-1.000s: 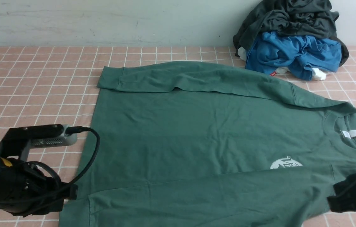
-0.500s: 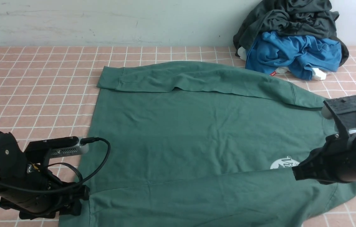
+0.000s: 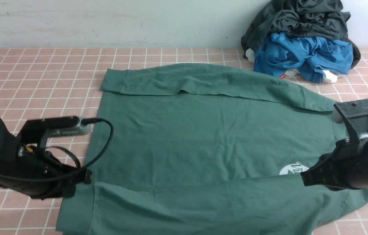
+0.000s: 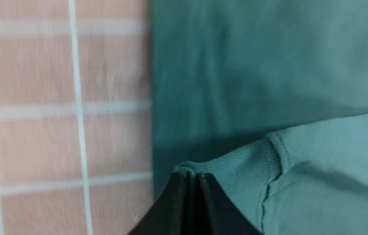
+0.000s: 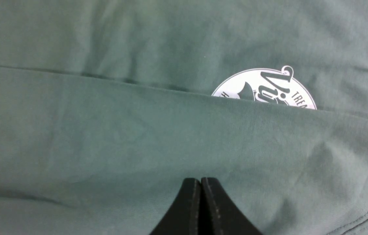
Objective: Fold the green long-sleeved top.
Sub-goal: Use the left arm to drag and place the cuff at the centered position on the left edge of the fabric, then use the left arm to clamp the cuff farthest from it
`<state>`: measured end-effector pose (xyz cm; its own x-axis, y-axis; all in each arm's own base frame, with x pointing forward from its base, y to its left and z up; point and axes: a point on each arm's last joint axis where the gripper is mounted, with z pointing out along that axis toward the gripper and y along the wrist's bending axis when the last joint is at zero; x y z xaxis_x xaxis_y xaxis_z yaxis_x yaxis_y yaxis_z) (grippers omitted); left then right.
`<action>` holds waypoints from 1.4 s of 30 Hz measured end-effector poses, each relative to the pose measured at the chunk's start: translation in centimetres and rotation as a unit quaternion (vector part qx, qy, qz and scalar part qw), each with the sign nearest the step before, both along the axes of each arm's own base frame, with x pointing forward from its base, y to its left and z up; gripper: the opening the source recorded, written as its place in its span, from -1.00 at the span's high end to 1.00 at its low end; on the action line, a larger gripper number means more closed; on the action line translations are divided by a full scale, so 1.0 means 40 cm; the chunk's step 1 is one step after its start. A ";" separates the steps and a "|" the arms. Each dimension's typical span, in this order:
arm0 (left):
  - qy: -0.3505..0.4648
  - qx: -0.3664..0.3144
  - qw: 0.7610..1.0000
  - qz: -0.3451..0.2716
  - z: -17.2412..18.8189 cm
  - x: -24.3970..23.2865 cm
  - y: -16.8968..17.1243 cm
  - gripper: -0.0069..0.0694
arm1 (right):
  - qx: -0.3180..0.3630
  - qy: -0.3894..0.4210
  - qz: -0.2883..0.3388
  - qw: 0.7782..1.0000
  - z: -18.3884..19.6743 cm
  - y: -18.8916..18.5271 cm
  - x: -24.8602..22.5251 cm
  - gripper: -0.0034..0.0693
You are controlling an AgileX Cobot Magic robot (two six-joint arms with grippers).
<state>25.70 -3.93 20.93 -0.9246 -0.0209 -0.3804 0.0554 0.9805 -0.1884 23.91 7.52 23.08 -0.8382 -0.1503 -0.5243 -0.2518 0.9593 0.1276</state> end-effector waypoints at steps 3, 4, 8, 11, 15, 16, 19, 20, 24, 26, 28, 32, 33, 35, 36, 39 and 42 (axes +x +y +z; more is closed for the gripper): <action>-0.066 0.007 0.997 -0.033 0.096 0.036 -0.005 0.78 | -0.006 -0.002 0.004 1.000 0.000 -0.001 0.000 0.93; -0.082 0.009 0.996 -0.038 0.117 0.047 -0.006 0.78 | -0.007 -0.002 0.005 1.000 0.000 -0.002 0.000 0.93; -0.147 0.019 0.987 -0.055 0.194 0.111 -0.011 0.78 | -0.009 -0.003 0.006 1.000 0.000 -0.002 0.000 0.93; -0.159 0.024 0.985 -0.060 0.198 0.172 -0.016 0.78 | -0.009 -0.003 0.006 1.000 0.000 -0.002 0.000 0.93; -0.131 0.030 0.989 -0.065 0.131 0.286 -0.026 0.76 | -0.009 -0.003 0.006 1.000 0.000 -0.002 0.000 0.93; -0.126 0.030 0.989 -0.065 0.121 0.289 -0.026 0.76 | -0.009 -0.003 0.006 1.000 0.000 -0.002 0.000 0.93; -0.103 0.052 0.990 -0.080 0.066 0.376 -0.029 0.58 | -0.009 -0.001 0.007 1.000 -0.001 -0.002 0.000 0.93; -0.103 0.055 0.990 -0.082 0.067 0.393 -0.030 0.53 | -0.009 -0.001 0.007 1.000 -0.001 -0.002 0.000 0.93; -0.113 0.066 0.989 -0.075 0.064 0.490 -0.033 0.02 | -0.009 -0.001 0.007 1.000 -0.001 -0.002 0.000 0.93; -0.127 0.066 0.987 -0.066 0.065 0.538 -0.036 -0.24 | -0.009 -0.001 0.007 1.000 -0.001 -0.002 0.000 0.93; -0.135 0.063 0.987 -0.055 0.049 0.583 -0.039 -0.43 | -0.009 -0.001 0.007 1.000 -0.001 -0.002 0.000 0.93; -0.149 0.048 0.988 -0.018 0.011 0.662 -0.036 -0.54 | -0.010 0.006 0.008 1.000 -0.002 -0.002 -0.003 0.93; -0.147 0.044 0.988 -0.004 -0.008 0.680 -0.029 -0.55 | -0.011 0.010 0.009 1.000 -0.003 -0.002 -0.005 0.93; -0.143 0.035 0.989 0.017 -0.039 0.704 -0.018 -0.54 | -0.012 0.018 0.010 1.000 -0.005 -0.003 -0.008 0.93; -0.139 0.030 0.989 0.032 -0.063 0.718 -0.008 -0.53 | -0.013 0.025 0.011 1.000 -0.007 -0.003 -0.011 0.93; -0.131 0.023 0.990 0.056 -0.112 0.742 0.011 -0.48 | -0.016 0.038 0.014 0.999 -0.009 -0.003 -0.016 0.93; -0.134 0.025 0.989 0.060 -0.145 0.756 0.018 -0.41 | -0.016 0.040 0.014 0.999 -0.010 -0.003 -0.017 0.93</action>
